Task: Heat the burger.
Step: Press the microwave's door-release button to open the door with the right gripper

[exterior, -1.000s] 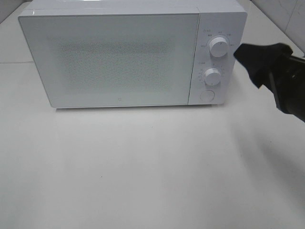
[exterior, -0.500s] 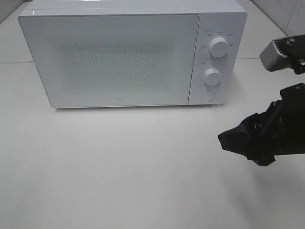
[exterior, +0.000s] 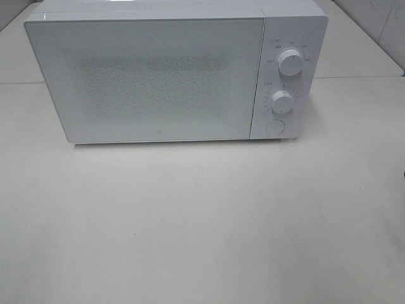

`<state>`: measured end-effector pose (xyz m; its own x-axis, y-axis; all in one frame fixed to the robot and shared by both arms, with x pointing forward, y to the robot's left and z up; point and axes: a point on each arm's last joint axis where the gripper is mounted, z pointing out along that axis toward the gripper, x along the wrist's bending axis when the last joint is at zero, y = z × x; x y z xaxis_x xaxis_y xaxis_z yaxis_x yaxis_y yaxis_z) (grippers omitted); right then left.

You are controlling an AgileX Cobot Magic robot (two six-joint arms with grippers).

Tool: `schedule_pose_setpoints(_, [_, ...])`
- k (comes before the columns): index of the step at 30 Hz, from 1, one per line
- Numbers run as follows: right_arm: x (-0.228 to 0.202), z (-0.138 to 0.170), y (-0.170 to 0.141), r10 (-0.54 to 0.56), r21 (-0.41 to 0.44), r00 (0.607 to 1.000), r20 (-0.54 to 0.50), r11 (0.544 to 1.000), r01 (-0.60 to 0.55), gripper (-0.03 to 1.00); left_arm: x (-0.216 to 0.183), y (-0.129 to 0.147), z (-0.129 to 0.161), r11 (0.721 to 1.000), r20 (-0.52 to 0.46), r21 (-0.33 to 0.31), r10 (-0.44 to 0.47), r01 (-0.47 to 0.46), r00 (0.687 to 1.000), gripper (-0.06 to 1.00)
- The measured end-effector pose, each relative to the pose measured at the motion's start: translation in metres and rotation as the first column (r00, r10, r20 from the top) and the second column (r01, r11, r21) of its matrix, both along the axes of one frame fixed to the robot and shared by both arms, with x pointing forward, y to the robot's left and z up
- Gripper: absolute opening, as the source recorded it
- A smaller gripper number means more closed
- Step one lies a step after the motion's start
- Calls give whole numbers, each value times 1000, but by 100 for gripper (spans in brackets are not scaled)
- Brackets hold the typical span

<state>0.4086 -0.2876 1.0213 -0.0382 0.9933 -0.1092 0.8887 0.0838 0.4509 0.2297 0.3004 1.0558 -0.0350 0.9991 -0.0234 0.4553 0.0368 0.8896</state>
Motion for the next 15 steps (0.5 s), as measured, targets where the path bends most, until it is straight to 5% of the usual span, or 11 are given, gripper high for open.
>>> schedule_pose_setpoints(15, [-65, 21, -10, -85, 98, 993, 81, 992, 77, 76, 0, 0, 0, 1000, 0, 0, 0, 0, 1000, 99])
